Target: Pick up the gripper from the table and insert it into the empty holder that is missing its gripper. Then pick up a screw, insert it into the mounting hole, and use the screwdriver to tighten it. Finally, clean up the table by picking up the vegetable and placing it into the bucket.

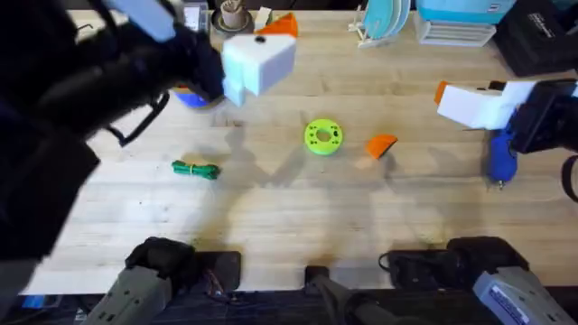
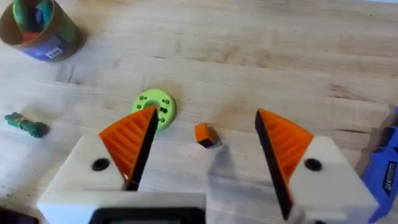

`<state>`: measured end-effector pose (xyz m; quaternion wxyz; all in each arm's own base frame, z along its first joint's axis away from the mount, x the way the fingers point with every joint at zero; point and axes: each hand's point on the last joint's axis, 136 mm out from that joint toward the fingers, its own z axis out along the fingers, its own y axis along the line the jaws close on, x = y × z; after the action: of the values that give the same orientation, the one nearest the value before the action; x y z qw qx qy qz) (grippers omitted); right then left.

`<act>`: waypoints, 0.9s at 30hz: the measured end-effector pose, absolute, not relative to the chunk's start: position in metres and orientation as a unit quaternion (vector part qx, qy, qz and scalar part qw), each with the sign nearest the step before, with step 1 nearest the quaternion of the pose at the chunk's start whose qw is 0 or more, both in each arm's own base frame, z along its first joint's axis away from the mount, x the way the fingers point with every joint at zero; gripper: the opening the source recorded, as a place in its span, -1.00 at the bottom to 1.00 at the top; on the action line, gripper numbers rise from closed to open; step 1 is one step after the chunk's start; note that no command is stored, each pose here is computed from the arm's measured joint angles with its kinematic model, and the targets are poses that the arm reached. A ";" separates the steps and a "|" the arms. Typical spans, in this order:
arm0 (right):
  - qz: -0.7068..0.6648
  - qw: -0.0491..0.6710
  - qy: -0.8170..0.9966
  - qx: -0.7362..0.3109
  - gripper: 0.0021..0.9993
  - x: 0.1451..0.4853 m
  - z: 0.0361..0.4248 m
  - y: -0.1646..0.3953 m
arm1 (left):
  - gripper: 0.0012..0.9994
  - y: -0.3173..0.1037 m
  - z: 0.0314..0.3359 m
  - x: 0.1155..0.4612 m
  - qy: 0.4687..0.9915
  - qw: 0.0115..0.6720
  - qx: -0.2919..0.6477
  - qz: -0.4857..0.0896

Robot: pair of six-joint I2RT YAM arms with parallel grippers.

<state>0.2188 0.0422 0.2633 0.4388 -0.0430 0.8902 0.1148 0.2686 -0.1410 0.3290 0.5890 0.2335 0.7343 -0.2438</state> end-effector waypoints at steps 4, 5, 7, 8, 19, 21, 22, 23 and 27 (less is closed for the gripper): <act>0.115 0.439 0.890 -0.043 0.99 0.219 0.263 0.042 | 0.99 -0.135 0.314 0.256 0.713 0.619 0.230 -0.236; 0.115 0.439 0.890 -0.043 0.99 0.219 0.263 0.042 | 0.99 -0.134 0.307 0.253 0.708 0.625 0.227 -0.236; 0.115 0.439 0.890 -0.043 0.99 0.219 0.263 0.042 | 0.99 -0.131 0.295 0.246 0.704 0.632 0.220 -0.237; 0.115 0.439 0.890 -0.043 0.99 0.219 0.263 0.042 | 0.99 -0.129 0.289 0.243 0.699 0.639 0.217 -0.237; 0.115 0.439 0.890 -0.043 0.99 0.219 0.263 0.042 | 0.99 -0.119 0.233 0.207 0.645 0.695 0.198 -0.250; 0.115 0.439 0.890 -0.043 0.99 0.219 0.263 0.042 | 0.99 -0.117 0.226 0.206 0.644 0.696 0.189 -0.255; 0.115 0.439 0.890 -0.043 0.99 0.219 0.263 0.042 | 0.99 -0.117 0.223 0.206 0.641 0.699 0.185 -0.257; 0.115 0.439 0.890 -0.043 0.99 0.219 0.263 0.042 | 0.99 -0.117 0.221 0.206 0.639 0.701 0.183 -0.258; 0.115 0.439 0.890 -0.043 0.99 0.219 0.263 0.042 | 0.99 -0.116 0.214 0.209 0.633 0.707 0.177 -0.263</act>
<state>0.2188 0.0422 0.2633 0.4388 -0.0430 0.8902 0.1148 0.2090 -0.1165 0.2138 0.7066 0.1766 0.6328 -0.2628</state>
